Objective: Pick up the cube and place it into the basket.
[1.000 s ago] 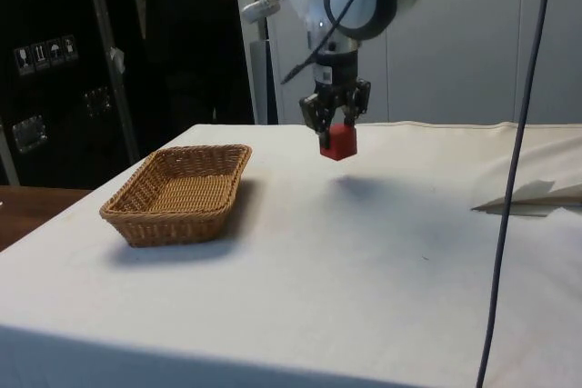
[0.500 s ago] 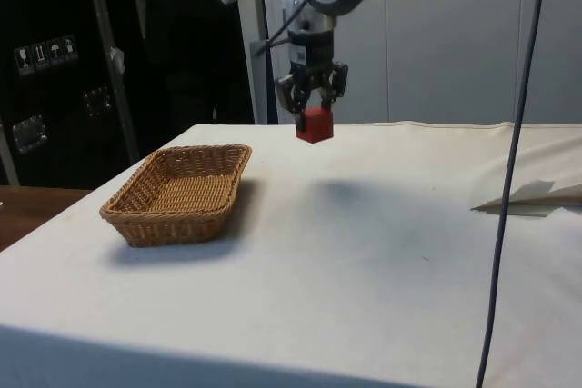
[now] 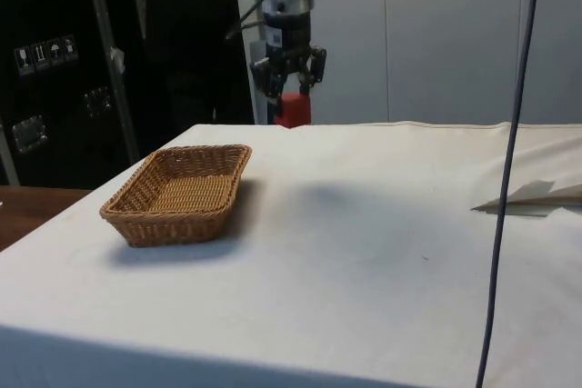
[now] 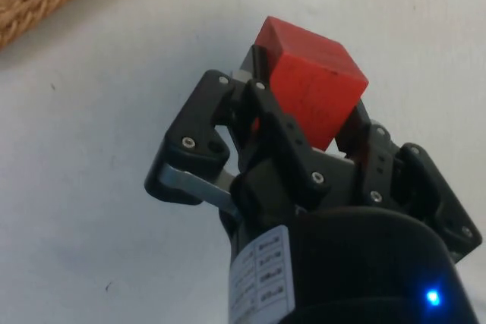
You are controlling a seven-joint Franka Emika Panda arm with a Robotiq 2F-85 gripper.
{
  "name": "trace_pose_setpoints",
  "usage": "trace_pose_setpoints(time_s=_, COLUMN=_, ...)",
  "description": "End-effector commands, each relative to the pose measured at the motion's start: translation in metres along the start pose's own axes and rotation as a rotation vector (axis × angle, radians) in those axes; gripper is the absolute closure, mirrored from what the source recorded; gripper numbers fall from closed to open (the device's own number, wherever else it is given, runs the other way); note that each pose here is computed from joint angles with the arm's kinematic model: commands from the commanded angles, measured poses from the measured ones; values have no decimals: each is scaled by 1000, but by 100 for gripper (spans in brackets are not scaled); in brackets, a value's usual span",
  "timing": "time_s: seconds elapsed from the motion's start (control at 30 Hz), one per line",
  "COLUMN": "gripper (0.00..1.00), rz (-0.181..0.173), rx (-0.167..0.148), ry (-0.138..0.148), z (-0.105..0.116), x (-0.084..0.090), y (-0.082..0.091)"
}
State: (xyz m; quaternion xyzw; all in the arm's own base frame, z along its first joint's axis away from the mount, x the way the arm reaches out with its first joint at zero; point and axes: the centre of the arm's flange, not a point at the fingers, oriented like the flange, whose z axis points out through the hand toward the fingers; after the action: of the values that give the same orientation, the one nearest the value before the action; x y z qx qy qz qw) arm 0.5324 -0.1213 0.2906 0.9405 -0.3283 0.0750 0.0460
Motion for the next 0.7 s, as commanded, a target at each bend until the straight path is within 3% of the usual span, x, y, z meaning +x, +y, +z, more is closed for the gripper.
trace_pose_setpoints(time_s=0.0, gripper=97, rz=0, rx=0, ry=4, z=-3, x=5, y=-4)
trace_pose_setpoints(time_s=0.43, gripper=97, rz=-5, rx=-17, ry=20, z=-20, x=33, y=-36)
trace_pose_setpoints(time_s=0.47, gripper=97, rz=-8, rx=-12, ry=23, z=-20, x=32, y=-32)
trace_pose_setpoints(time_s=0.67, gripper=97, rz=-10, rx=-17, ry=28, z=-21, x=41, y=-55)
